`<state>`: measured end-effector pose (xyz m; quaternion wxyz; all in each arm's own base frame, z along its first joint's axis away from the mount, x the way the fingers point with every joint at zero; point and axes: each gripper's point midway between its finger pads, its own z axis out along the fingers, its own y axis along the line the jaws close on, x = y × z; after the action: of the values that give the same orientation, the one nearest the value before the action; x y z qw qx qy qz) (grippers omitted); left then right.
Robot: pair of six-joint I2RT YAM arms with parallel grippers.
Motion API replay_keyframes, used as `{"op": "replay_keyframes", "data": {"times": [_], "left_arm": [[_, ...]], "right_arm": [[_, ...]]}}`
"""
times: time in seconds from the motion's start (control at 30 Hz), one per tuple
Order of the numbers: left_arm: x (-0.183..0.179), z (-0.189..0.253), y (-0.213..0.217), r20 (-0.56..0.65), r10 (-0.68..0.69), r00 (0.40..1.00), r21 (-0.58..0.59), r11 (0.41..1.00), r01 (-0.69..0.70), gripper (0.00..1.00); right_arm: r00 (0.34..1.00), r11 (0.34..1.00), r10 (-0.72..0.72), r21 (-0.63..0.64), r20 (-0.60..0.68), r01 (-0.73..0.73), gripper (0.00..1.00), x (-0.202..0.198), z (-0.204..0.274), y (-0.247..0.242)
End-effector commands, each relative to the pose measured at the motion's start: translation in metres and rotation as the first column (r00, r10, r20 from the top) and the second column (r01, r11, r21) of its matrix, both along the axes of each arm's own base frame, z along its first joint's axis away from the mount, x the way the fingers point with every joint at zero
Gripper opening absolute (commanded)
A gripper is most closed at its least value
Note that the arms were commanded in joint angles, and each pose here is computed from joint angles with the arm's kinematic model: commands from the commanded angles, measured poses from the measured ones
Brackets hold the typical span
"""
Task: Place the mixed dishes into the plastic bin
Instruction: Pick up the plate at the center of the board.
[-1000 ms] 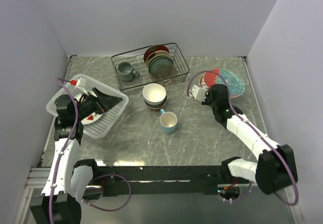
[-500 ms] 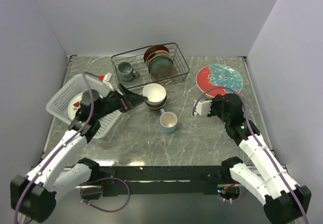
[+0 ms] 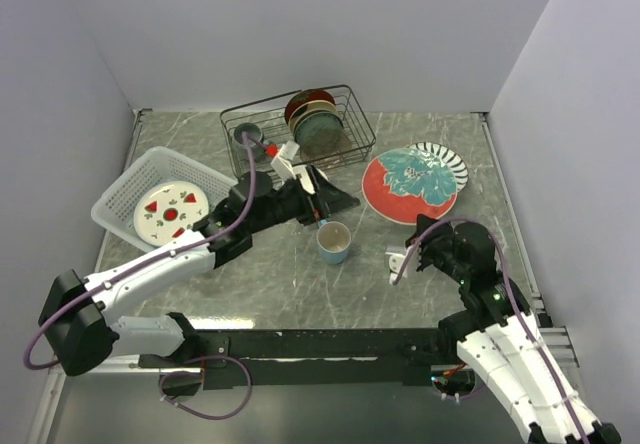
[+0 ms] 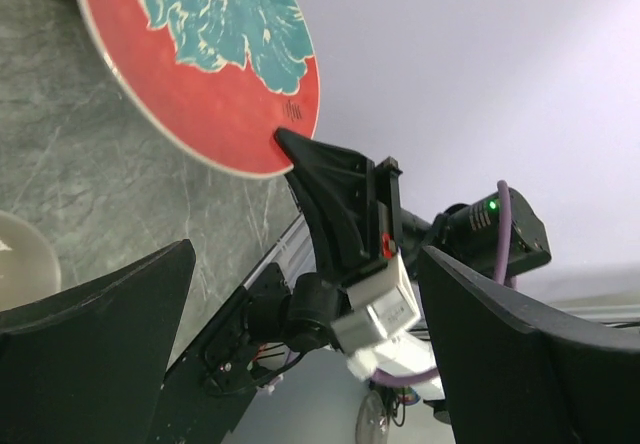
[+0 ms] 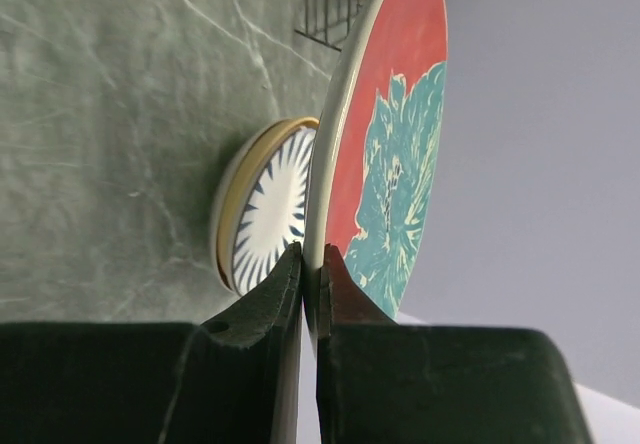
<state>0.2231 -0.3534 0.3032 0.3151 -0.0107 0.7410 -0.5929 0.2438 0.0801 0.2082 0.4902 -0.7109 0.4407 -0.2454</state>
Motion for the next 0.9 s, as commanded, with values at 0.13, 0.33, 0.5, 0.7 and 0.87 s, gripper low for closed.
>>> {"op": "replay_keyframes", "data": {"times": [0.13, 0.33, 0.5, 0.7, 0.87], "left_arm": [[0.002, 0.023, -0.037, 0.096, 0.011, 0.995, -0.002, 1.0, -0.011, 0.99], [0.002, 0.003, -0.054, 0.058, 0.009, 0.998, 0.043, 0.999, -0.012, 0.99], [0.004, -0.006, -0.068, 0.048, 0.015, 0.999, 0.094, 0.995, -0.019, 0.99], [0.014, -0.026, -0.064, 0.033, 0.09, 0.995, 0.181, 0.979, -0.094, 0.99], [0.02, -0.038, -0.066, 0.027, 0.118, 0.993, 0.213, 0.97, -0.121, 0.99]], "right_arm": [[0.924, 0.99, 0.122, 0.023, 0.363, -0.139, 0.0, -0.016, 0.088, 0.016], [0.919, 0.987, 0.13, 0.036, 0.373, -0.154, 0.0, -0.023, 0.087, 0.016], [0.912, 0.984, 0.145, 0.038, 0.384, -0.173, 0.0, -0.028, 0.086, 0.018], [0.916, 0.985, 0.127, 0.062, 0.38, -0.162, 0.0, -0.028, 0.087, 0.016], [0.914, 0.98, 0.139, 0.078, 0.381, -0.181, 0.0, -0.032, 0.089, 0.018]]}}
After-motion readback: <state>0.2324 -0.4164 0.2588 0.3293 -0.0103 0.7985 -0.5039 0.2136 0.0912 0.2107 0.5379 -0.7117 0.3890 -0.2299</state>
